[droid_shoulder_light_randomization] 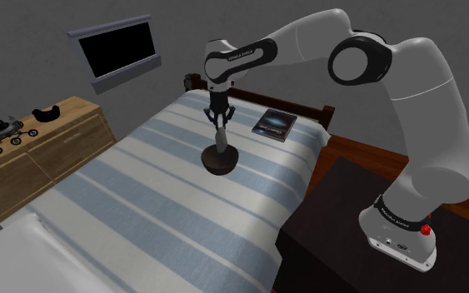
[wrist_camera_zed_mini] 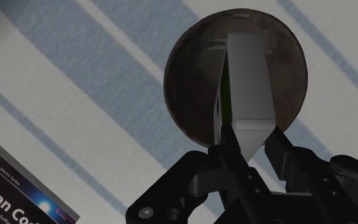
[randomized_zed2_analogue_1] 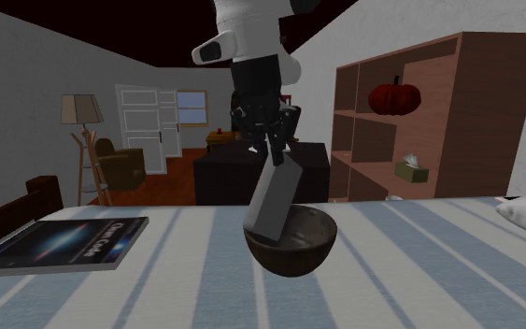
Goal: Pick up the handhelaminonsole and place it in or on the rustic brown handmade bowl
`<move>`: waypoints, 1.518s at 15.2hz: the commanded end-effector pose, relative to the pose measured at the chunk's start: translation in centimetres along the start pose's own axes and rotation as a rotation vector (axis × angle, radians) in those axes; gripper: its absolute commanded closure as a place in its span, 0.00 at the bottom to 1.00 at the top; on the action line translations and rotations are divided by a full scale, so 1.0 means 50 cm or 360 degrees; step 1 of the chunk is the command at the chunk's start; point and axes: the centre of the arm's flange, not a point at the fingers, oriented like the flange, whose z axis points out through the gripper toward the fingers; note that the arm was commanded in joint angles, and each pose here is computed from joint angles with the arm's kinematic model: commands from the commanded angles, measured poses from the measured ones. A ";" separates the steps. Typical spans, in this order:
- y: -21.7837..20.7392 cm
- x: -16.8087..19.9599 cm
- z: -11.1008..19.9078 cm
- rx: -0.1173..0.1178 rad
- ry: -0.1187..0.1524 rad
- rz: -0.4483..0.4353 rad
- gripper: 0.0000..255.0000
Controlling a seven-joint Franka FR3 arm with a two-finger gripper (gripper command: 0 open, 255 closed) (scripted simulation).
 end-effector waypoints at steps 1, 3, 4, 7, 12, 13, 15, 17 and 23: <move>0.001 0.000 0.002 0.0001 0.0001 0.0000 1.00; 0.001 0.000 0.002 0.0001 0.0001 0.0000 1.00; 0.001 0.000 0.002 0.0001 0.0001 0.0000 1.00; 0.001 0.000 0.002 0.0001 0.0001 0.0000 1.00; 0.001 0.001 0.003 0.0001 0.0001 0.0000 0.00; 0.001 0.000 0.002 0.0001 0.0001 0.0000 0.00; 0.001 0.000 -0.050 0.0001 0.0001 0.0000 0.00; 0.001 0.000 -0.098 0.0001 0.0001 0.0000 0.00; 0.001 0.000 -0.098 0.0001 0.0001 0.0000 0.00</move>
